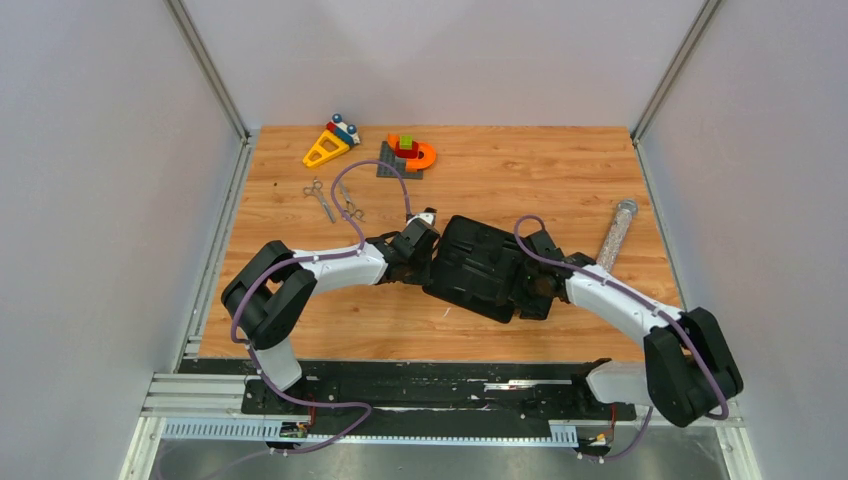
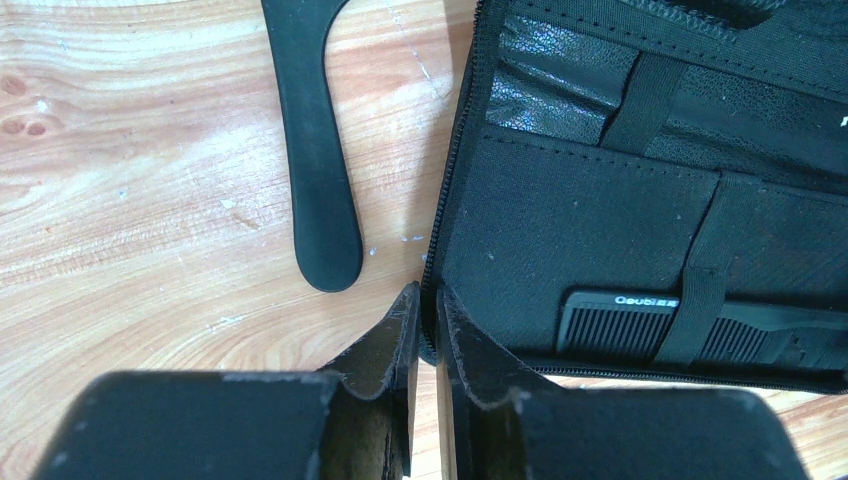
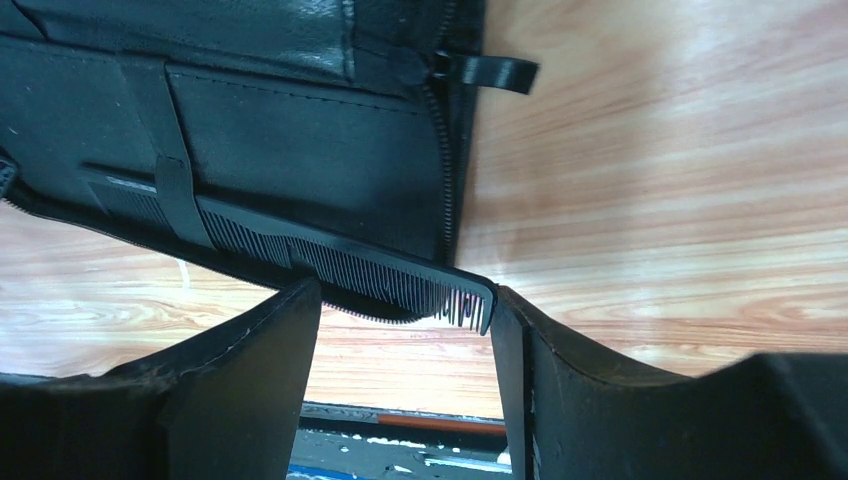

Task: Sort the hair-cutting tools

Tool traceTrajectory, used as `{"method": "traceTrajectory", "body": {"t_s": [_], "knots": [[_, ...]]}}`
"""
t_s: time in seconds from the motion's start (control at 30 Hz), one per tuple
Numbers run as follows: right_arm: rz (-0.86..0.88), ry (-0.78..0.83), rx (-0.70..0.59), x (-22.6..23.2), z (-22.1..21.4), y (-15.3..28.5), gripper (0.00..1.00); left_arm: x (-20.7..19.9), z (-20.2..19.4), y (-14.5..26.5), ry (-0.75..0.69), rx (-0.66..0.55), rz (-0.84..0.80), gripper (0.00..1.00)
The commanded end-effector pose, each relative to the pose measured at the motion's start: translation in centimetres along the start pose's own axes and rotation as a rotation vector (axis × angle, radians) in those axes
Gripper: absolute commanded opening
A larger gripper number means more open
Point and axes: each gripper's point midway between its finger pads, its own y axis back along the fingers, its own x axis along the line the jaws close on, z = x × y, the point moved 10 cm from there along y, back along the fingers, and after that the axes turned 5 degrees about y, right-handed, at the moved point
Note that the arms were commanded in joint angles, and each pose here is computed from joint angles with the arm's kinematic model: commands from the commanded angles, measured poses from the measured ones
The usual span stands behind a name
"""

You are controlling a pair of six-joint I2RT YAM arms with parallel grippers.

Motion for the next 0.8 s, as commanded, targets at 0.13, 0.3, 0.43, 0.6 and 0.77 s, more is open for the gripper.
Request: {"method": "traceTrajectory", "body": {"t_s": [0.13,0.3,0.43,0.6,0.77], "knots": [[-0.011,0.081,-0.015,4.0,1.1,-0.6,0.65,1.3,-3.4,-0.8,-0.031,0.176,0.036,0.17],[0.018,0.114,-0.009,5.8,1.3,-0.6,0.67,1.2,-3.3,-0.6,-0.029,0.170,0.013,0.17],[-0.005,0.121,-0.006,5.9,1.3,-0.4,0.69,1.1,-3.3,-0.6,-0.026,0.171,0.004,0.17],[-0.119,0.121,-0.052,4.5,1.2,0.2,0.73,1.1,-3.3,-0.4,-0.020,0.163,0.002,0.16],[-0.098,0.113,-0.090,4.4,1.3,0.8,0.72,1.2,-3.4,-0.5,-0.014,0.167,0.005,0.16]]}}
